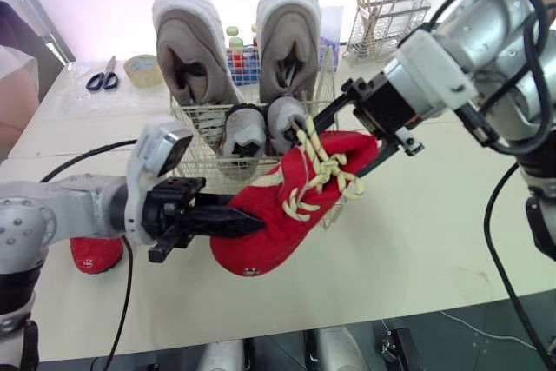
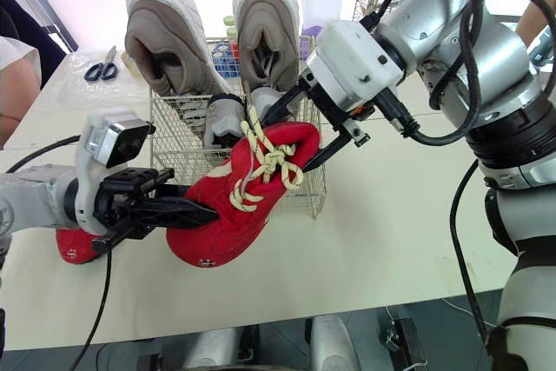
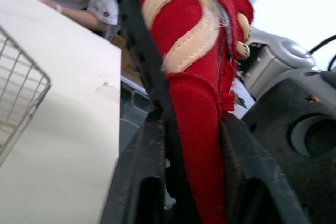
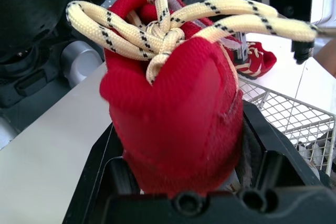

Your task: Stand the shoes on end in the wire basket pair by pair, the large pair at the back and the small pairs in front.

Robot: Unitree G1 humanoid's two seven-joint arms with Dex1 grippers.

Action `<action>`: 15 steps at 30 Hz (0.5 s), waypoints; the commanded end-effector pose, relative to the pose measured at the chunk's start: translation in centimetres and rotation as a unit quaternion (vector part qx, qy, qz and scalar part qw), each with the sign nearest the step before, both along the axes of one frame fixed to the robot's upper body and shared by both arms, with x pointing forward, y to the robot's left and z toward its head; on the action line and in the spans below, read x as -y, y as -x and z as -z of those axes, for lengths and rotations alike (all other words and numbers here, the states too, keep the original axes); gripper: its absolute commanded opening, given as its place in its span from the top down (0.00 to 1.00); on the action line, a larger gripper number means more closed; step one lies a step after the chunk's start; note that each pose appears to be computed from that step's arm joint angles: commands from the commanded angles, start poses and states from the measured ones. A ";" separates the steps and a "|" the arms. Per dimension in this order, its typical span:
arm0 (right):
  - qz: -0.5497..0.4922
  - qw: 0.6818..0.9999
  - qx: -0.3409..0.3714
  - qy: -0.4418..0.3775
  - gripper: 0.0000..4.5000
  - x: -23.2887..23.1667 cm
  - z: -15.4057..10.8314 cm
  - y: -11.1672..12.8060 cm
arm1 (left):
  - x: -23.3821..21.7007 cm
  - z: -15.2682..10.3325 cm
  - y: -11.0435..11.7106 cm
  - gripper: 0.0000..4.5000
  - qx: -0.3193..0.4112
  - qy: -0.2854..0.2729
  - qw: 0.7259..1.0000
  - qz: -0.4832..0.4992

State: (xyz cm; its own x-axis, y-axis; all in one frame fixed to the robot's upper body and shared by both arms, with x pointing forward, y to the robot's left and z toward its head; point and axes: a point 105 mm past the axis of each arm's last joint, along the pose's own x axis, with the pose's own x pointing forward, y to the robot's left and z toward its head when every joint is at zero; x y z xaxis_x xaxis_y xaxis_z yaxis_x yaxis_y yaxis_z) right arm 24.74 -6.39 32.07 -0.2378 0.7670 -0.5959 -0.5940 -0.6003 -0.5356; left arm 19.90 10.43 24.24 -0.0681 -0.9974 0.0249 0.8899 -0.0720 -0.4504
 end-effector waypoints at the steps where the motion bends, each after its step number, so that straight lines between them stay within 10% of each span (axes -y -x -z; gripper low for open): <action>1: 0.027 0.999 0.026 -0.025 0.07 0.7 -2.1 -0.4 | 0.0 -1.6 0.7 0.75 0.013 0.055 0.998 0.011; 8: 0.265 0.958 -0.023 -0.112 0.00 7.2 -4.0 -6.3 | -1.2 -4.2 0.2 0.75 0.019 0.165 0.985 -0.052; 15: 0.278 0.801 -0.392 -0.356 0.00 9.6 -6.1 -4.8 | -1.6 -6.5 -1.5 0.75 0.063 0.236 0.963 -0.118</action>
State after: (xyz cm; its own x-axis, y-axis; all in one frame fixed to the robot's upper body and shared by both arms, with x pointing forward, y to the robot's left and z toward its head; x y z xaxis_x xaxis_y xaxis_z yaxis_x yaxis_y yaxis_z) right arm 32.27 -16.82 35.35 0.2629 0.9611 0.0852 -0.9646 0.2636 0.0029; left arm 21.38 11.83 29.79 0.1181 -0.8827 0.4548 0.9362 -0.0537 -0.3474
